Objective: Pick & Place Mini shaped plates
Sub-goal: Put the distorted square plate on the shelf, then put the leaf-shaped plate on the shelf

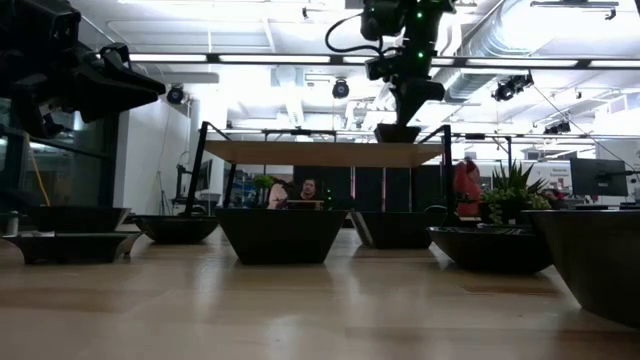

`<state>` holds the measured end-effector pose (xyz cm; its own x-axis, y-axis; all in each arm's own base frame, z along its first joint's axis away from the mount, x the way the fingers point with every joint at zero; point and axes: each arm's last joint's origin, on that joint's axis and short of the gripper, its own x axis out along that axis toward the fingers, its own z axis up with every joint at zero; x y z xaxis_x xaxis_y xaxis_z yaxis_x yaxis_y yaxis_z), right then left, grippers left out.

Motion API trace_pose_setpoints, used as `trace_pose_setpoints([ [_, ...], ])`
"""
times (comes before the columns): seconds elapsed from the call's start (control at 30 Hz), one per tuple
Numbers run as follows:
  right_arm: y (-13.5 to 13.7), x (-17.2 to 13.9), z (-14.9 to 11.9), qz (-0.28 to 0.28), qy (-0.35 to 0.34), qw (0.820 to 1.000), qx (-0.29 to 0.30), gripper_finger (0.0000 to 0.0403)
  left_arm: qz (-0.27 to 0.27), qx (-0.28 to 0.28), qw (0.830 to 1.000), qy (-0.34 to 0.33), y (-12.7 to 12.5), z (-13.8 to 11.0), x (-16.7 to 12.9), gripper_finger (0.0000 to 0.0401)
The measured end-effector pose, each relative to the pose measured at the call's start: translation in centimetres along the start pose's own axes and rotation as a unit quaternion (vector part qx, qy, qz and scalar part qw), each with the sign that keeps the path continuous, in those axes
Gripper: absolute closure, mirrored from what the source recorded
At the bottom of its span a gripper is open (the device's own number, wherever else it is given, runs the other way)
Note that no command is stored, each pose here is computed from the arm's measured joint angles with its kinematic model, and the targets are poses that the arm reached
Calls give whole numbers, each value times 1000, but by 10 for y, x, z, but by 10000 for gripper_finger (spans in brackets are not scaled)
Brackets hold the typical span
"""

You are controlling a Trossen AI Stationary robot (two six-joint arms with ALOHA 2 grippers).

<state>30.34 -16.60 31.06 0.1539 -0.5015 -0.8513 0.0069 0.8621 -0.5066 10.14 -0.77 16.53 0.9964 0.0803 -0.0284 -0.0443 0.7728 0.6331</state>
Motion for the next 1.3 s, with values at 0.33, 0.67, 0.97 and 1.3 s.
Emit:
trace_pose_setpoints([
  [0.33,2,0,-2,20,3,1000,22,403,0,0,1000,0,0,0,0,300],
  [0.67,3,0,-2,35,-2,999,25,396,0,0,1000,0,0,0,0,300],
  [0.97,4,0,-3,38,2,999,24,375,0,0,1000,0,0,0,0,300],
  [1.3,8,-2,-2,42,5,999,23,322,0,0,1000,0,0,0,0,300],
])
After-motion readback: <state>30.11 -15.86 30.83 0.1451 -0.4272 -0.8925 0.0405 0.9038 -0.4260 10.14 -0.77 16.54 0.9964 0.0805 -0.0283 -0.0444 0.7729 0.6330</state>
